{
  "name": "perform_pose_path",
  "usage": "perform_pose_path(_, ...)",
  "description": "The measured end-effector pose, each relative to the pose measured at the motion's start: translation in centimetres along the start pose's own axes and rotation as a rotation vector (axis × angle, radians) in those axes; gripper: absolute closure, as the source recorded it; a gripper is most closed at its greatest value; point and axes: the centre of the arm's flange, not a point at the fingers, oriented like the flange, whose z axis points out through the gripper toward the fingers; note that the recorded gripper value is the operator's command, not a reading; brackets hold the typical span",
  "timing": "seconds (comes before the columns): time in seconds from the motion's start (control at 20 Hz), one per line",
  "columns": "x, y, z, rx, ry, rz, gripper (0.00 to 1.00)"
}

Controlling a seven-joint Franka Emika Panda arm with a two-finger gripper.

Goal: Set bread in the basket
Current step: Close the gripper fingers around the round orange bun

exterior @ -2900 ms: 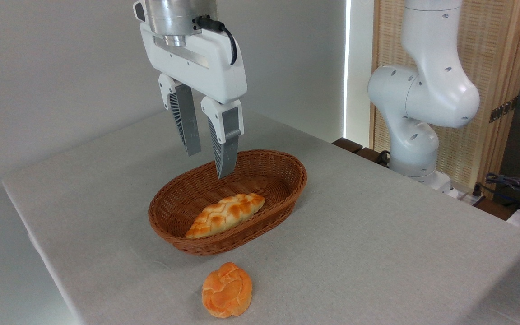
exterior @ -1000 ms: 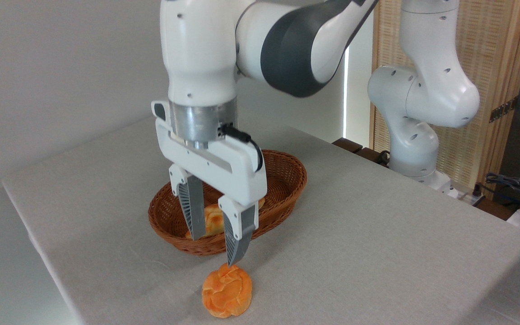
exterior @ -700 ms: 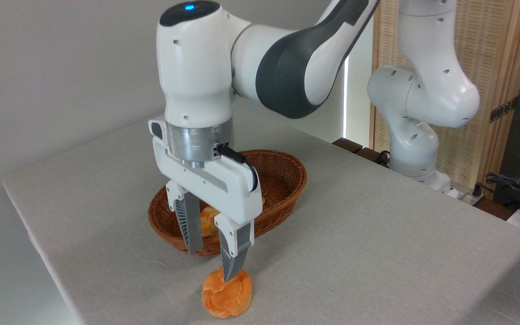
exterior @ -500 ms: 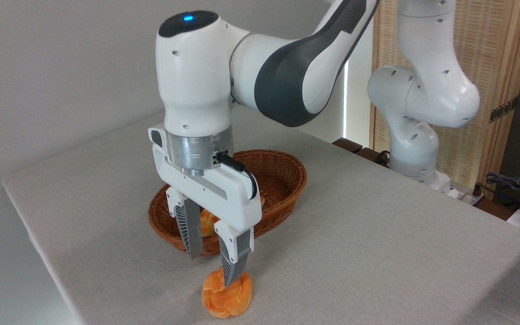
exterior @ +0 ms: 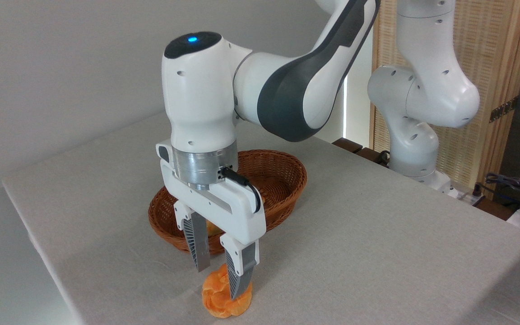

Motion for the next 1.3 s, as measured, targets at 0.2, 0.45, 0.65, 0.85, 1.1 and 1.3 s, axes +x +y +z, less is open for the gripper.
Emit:
perform_pose_path(0.2,-0.1,0.1,0.6,-0.002,-0.004,0.001,0.00)
perform_pose_path(0.45,-0.1,0.1,0.9,-0.006,-0.009,0.001,0.00)
perform_pose_path(0.65,-0.1,0.2,1.3,-0.007,-0.016,0.005,0.00)
perform_pose_path(0.85,-0.2,0.2,1.7,-0.004,-0.029,0.013,0.00)
perform_pose_path(1.1,-0.1,0.2,2.2,-0.010,-0.036,0.016,0.47)
perform_pose_path(1.3,0.0,0.4,2.5,-0.014,-0.040,0.021,0.68)
